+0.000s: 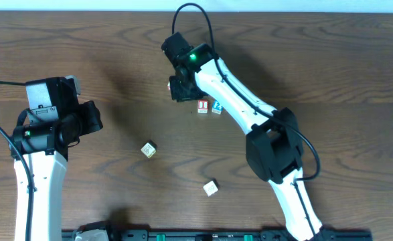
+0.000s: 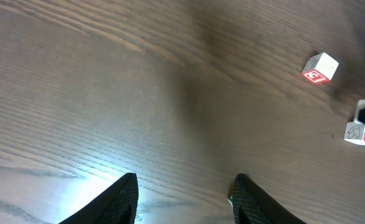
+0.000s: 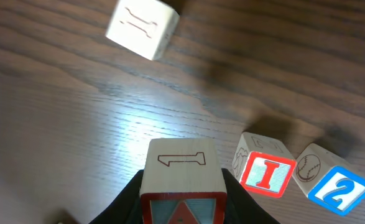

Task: Spell out Ai2
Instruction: 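Place the red 'A' block left of the red 'I' block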

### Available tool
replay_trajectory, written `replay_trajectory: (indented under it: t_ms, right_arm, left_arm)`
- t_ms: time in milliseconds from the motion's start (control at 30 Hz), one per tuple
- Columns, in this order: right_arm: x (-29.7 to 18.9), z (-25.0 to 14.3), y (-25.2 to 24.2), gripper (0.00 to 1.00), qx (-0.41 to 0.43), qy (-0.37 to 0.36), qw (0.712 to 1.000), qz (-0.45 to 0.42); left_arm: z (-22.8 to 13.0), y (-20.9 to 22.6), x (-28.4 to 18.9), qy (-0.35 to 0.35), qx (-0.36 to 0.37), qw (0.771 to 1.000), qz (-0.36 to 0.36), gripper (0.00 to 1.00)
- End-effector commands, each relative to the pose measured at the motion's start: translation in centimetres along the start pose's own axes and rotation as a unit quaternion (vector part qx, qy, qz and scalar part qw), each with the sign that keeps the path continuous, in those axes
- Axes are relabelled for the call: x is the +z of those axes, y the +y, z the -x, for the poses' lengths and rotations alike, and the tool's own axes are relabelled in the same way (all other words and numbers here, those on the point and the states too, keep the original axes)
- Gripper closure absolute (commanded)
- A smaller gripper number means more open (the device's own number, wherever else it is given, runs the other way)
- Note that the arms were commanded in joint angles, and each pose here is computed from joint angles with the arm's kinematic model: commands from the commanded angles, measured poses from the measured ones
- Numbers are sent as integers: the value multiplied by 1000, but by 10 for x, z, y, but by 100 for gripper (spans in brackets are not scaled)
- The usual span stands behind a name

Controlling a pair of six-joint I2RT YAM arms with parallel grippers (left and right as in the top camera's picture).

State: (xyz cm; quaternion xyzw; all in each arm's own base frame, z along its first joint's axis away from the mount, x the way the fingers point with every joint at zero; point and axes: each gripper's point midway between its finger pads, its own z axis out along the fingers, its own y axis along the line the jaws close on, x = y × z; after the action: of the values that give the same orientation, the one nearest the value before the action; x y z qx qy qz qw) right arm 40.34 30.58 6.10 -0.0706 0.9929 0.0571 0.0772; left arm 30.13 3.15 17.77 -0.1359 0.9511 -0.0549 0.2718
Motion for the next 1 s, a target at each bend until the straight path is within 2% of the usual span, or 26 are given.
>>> replay_trajectory:
  t_ms: [0,200,633,967]
  right_arm:
    - [9,0,-3,99,-12,-3,1000,-28]
    - [30,-10,-6,99,-10,24,999,-40]
    - [42,-14,-3,99,8,34,999,-35]
    - [48,-20,-3,99,51,42,997,-43]
  left_arm:
    - [-1,1,-1,-2,-4,1000,0,50]
    - [-1,1,-1,-2,-4,1000,0,50]
    - [0,1,-1,-2,-4,1000,0,49]
    - [0,1,-1,-2,-4,1000,0,50]
